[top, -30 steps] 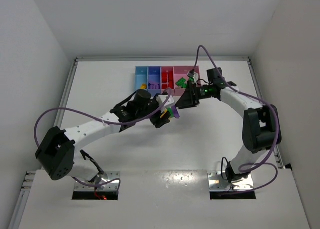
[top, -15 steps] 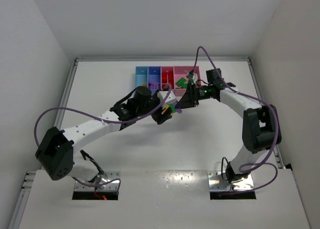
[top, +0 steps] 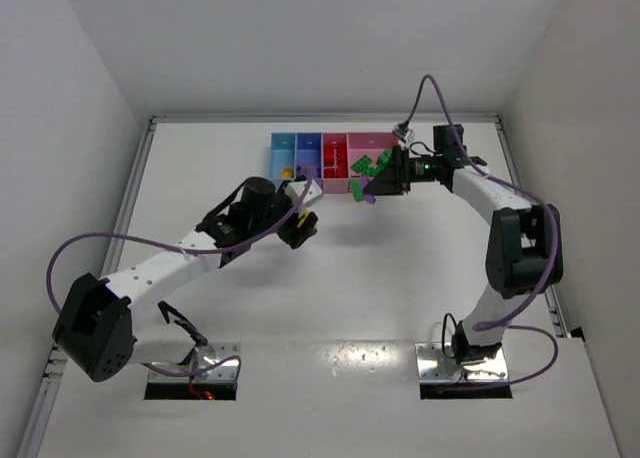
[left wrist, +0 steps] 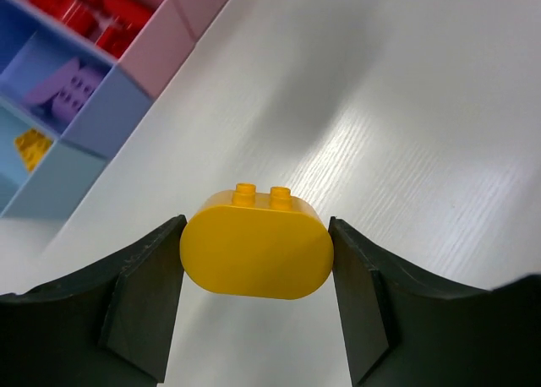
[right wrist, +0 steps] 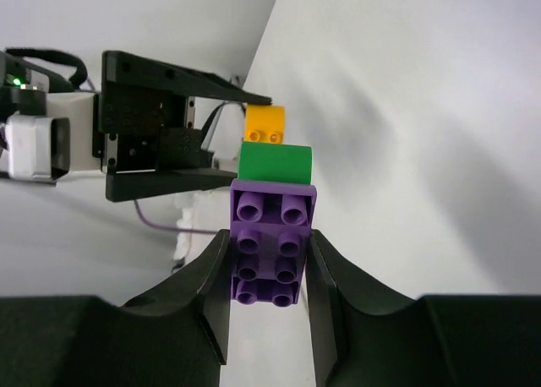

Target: Sort the legos into containers by color

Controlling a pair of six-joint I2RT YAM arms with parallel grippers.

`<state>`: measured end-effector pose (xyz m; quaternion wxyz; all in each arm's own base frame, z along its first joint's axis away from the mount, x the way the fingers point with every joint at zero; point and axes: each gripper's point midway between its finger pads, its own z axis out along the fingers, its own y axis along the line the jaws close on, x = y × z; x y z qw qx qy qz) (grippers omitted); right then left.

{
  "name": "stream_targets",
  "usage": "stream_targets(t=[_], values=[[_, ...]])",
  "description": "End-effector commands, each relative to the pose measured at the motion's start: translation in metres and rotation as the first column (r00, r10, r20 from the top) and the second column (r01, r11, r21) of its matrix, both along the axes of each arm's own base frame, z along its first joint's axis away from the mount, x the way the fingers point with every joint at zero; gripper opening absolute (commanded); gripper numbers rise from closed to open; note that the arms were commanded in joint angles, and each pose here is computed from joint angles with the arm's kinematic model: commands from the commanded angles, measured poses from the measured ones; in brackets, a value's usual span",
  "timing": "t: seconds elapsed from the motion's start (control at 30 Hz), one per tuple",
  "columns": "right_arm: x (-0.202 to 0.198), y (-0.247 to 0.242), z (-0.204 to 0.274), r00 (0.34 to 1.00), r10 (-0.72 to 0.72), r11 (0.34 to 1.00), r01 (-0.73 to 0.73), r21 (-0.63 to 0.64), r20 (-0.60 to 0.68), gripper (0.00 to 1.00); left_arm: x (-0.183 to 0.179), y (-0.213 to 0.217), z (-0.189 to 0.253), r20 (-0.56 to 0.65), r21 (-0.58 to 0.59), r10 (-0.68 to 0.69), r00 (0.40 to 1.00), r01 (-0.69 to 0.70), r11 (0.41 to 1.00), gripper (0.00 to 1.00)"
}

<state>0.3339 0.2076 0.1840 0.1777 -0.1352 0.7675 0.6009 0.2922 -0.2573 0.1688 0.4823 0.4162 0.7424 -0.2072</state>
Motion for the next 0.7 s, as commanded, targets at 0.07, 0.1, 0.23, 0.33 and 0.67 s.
stream_targets(t=[0.07, 0.1, 0.23, 0.33, 0.67], values=[[0.05, 0.006, 0.03, 0.984, -0.019, 1.0, 0.019, 0.003, 0.177, 0.0, 0.022, 0.046, 0.019, 0.003, -0.063, 0.179, 0.984, -0.178, 0.982, 0.35], [0.054, 0.012, 0.026, 0.985, -0.006, 1.0, 0.006, 0.002, 0.172, 0.0, 0.024, 0.052, 0.024, -0.013, -0.091, 0.214, 0.977, -0.214, 0.972, 0.35], [0.083, 0.029, 0.034, 0.972, -0.015, 1.0, 0.02, -0.022, 0.236, 0.0, 0.037, 0.078, 0.034, -0.089, -0.179, 0.28, 0.956, -0.292, 0.94, 0.35], [0.093, 0.034, 0.034, 0.967, -0.025, 0.999, 0.035, -0.034, 0.253, 0.0, 0.045, 0.078, 0.039, -0.176, -0.234, 0.265, 0.948, -0.302, 0.924, 0.35], [0.077, 0.03, 0.043, 0.96, -0.045, 0.997, 0.061, -0.05, 0.275, 0.0, 0.116, 0.064, 0.075, -0.156, -0.297, 0.355, 0.922, -0.386, 0.873, 0.35]])
